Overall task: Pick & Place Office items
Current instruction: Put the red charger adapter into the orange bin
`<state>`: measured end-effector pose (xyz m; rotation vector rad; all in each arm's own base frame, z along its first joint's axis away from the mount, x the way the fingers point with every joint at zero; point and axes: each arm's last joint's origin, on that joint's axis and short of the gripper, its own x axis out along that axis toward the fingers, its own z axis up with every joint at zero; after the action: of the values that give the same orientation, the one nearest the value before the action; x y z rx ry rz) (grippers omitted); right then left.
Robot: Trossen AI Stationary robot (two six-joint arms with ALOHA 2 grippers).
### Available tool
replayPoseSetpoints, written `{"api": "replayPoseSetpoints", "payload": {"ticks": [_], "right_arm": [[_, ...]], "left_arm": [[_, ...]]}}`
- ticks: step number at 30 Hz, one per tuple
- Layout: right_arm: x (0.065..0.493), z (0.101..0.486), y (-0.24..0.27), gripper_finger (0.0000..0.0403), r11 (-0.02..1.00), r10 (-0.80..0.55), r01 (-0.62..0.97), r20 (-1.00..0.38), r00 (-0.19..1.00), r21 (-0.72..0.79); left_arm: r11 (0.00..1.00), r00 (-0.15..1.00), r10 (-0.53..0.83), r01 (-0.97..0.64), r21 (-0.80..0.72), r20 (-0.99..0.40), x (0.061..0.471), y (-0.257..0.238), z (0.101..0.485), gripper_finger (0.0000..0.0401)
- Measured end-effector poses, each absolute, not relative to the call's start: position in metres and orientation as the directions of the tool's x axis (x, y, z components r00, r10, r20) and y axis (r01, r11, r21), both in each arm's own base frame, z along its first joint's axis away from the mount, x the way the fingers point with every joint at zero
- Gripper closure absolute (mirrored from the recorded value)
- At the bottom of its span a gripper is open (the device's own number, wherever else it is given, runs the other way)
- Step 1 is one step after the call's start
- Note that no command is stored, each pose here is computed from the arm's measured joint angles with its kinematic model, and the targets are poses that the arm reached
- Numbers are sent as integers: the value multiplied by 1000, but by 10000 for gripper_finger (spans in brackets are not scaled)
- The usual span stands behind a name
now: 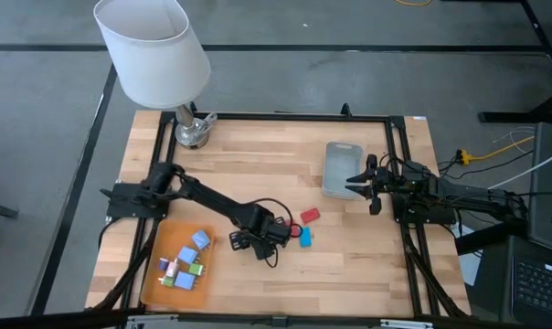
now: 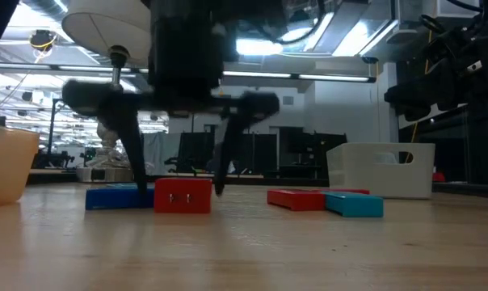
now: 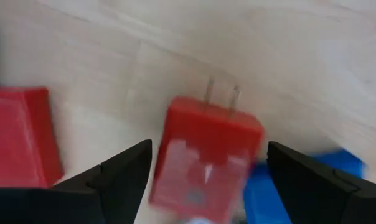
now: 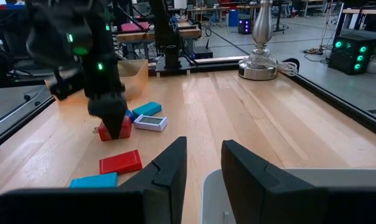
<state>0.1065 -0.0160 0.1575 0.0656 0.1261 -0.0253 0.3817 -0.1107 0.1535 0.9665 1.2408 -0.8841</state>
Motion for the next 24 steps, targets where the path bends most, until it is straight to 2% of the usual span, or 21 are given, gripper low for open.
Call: {"api": "replayPoseSetpoints", "payload": {"ticks": [6,12,13,19,24], "right_arm": [[107,158,-16,302,998,-21,29,-126,992,64],[107,158,-16,302,998,-21,30,-126,992,64],[107,158,-16,302,998,-21,29,-126,992,64],[107,158,-16,302,998,-21,30,-126,992,64],[107,157,-16,302,998,-21,29,-126,992,64]], "left_arm": [[368,67,-13,928,58,-998,384,-114,132,109],[374,91,38,922,99,-995,385,-118,131,182],[392,94,47,914,105,-994,386,-118,133,191],[591,148,36,794,140,-988,403,-113,148,192],[786,274,-36,602,142,-961,429,-103,188,192]]}}
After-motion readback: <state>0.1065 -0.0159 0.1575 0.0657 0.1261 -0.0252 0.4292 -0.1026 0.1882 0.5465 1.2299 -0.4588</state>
